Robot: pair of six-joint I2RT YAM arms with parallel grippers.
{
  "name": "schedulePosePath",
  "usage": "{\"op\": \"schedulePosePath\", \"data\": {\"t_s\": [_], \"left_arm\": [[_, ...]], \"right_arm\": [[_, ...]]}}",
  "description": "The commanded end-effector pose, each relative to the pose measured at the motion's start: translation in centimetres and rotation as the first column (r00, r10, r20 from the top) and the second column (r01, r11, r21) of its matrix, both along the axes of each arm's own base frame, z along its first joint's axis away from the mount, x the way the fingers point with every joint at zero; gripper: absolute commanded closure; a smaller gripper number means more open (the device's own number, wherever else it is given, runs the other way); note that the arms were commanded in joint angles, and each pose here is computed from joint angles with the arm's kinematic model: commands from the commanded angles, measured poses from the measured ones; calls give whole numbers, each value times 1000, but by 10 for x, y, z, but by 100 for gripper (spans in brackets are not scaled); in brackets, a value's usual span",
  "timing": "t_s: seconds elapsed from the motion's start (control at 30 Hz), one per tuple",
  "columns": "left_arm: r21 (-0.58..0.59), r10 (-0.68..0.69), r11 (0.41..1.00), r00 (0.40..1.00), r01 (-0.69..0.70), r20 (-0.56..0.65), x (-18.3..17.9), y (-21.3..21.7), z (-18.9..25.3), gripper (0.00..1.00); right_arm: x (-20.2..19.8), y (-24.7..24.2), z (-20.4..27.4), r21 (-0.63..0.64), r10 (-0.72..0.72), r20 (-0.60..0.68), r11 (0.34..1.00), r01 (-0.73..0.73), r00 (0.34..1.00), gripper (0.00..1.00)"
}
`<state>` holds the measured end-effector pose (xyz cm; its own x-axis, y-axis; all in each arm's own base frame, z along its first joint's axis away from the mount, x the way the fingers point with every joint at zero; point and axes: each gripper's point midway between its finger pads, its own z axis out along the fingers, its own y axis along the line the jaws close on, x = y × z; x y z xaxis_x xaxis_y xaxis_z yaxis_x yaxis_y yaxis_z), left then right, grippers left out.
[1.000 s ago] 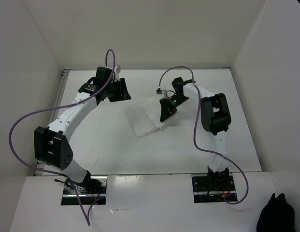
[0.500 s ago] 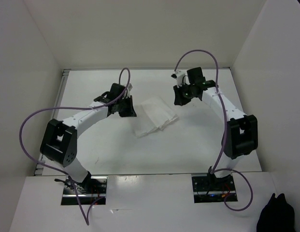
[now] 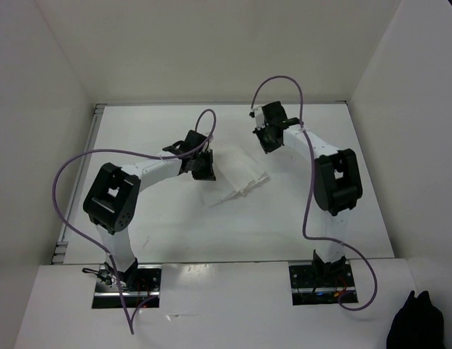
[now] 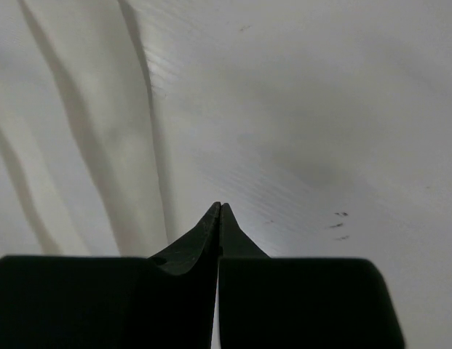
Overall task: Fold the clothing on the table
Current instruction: Fold the skirt
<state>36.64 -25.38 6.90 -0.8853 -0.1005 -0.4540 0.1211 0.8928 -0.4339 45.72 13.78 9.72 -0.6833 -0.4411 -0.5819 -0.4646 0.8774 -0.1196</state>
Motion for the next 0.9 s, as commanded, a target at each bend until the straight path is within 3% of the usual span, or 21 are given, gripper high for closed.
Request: {"op": "schedulePosePath", "data": {"t_s": [0.0, 0.2, 0.33, 0.63, 0.87], "left_arm": [[19, 2, 1000, 1000, -2, -15, 6, -5, -5, 100], [49, -9, 999, 999, 11, -43, -2, -4, -12, 100], [63, -25, 998, 999, 28, -46, -2, -3, -15, 100], [123, -27, 992, 996, 37, -82, 6, 8, -31, 100], [171, 14, 985, 999, -8, -33, 29, 31, -20, 100]], "right_arm": [[5, 15, -27, -80, 4, -25, 997, -6, 1000, 100], [-13, 31, -39, -95, 35, -31, 995, -38, 999, 100], [-42, 31, -61, -121, 62, -127, 990, -77, 990, 100], [-115, 54, -81, -10, 175, -284, 983, -186, 943, 100], [-105, 69, -51, 45, 171, -228, 985, -165, 958, 100]]}}
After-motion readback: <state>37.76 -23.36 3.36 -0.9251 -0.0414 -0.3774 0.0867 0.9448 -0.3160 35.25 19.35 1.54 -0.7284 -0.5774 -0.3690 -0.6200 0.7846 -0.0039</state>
